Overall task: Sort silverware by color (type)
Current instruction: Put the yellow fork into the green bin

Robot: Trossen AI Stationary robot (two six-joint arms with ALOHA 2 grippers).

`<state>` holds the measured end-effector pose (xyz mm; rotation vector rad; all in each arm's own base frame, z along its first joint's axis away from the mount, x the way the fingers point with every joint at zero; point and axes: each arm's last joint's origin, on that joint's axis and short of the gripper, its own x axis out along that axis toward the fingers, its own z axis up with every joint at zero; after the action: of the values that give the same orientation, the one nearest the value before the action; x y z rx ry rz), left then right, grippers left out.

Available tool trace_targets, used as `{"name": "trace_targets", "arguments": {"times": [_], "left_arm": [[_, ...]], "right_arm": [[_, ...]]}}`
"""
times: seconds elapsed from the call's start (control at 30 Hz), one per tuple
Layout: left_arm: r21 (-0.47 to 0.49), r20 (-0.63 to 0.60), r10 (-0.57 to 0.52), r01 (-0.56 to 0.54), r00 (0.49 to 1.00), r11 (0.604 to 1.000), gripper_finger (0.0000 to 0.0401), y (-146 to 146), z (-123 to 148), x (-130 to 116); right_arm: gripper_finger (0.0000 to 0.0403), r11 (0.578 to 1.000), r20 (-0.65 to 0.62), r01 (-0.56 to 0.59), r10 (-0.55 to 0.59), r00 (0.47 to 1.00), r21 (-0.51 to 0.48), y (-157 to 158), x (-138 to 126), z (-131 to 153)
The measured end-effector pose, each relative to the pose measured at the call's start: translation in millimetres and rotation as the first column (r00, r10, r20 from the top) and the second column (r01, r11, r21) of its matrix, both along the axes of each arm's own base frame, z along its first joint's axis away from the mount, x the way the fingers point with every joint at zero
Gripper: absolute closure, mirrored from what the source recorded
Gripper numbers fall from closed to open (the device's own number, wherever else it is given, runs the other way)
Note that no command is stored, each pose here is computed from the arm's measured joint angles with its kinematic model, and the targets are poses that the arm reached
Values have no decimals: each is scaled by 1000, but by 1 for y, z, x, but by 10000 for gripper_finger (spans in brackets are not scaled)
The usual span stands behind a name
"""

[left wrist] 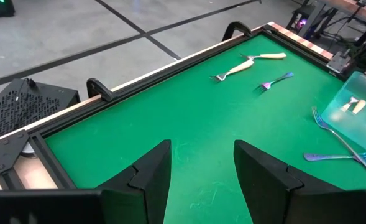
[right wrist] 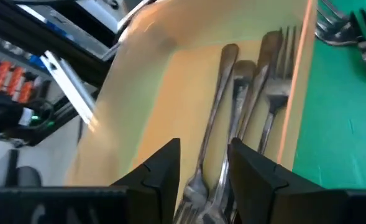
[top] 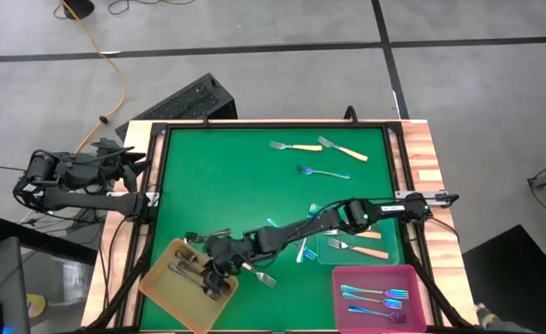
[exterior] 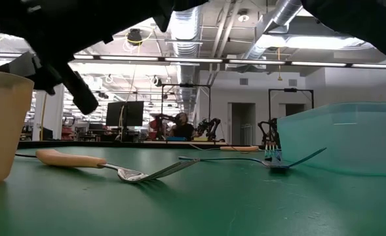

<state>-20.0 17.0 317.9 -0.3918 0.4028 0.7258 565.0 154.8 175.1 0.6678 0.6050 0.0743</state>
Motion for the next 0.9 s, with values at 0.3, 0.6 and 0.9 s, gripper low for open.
{"name": "trace_targets", "arguments": {"times": [0.3, 0.6, 0.9], "left_arm": [[-3, 3, 1, -1, 1000, 1000, 243, 0, 0, 0], [-5, 3, 2, -2, 1000, 1000, 243, 0, 0, 0], [18, 5, 34, -35, 999, 999, 243, 1, 1, 0]], "right_arm": [[259, 998, 94, -51, 53, 994, -32, -39, -9, 73], [272, 973, -121, -45, 17, 993, -228, -82, -68, 149], [272, 934, -395, 43, -192, 899, -355, -108, -126, 177]]}}
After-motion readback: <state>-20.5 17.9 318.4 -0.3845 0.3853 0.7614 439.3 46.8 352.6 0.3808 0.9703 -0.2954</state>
